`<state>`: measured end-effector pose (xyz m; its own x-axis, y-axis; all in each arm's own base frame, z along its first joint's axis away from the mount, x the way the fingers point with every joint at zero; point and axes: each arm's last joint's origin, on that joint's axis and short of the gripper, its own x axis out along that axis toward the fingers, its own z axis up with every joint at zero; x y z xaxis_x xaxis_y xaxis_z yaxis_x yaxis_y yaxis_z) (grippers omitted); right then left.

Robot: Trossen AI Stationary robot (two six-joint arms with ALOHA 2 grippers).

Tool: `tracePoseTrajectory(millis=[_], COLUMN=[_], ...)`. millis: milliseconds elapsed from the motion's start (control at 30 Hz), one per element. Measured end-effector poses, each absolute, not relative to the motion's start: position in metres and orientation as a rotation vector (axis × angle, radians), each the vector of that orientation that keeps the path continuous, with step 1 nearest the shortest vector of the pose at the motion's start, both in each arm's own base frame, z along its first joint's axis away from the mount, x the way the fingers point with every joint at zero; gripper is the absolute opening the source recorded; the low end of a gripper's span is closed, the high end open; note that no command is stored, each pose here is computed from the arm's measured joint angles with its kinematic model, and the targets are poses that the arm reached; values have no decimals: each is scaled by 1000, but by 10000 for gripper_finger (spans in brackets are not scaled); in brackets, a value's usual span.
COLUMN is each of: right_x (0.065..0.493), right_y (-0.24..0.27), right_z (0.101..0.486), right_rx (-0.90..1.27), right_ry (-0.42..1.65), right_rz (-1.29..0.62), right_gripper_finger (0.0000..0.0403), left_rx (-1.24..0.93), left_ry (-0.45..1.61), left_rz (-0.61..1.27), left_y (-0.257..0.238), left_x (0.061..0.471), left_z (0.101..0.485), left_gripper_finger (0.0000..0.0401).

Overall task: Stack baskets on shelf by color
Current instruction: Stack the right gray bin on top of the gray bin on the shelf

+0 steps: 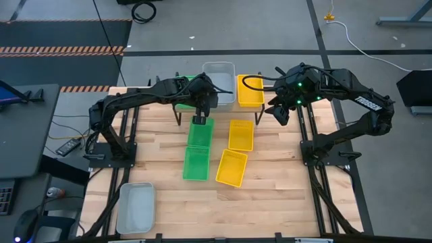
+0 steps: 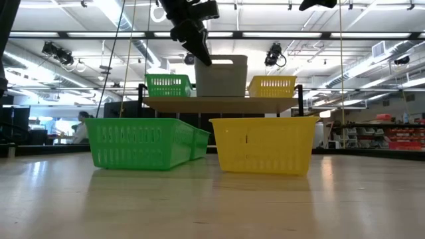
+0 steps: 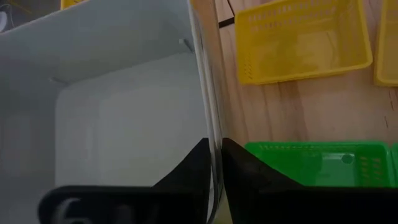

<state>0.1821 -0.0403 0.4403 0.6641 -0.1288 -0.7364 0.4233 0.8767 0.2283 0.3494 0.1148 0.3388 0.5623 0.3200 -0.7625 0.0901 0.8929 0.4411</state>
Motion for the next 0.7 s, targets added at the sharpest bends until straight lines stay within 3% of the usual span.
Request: tracePoseTrajectory(millis=[700], right_x=[183], right_y=[-40], right_z=[441], right_rx=[402], right_ry=[777], right_rz=[-320], right_gripper_finger=[201], left_rx=[509], left_ry=[951], left_rz=[206], left_y=[117], left_x=[350], left_z=[344], left_gripper_finger=[113])
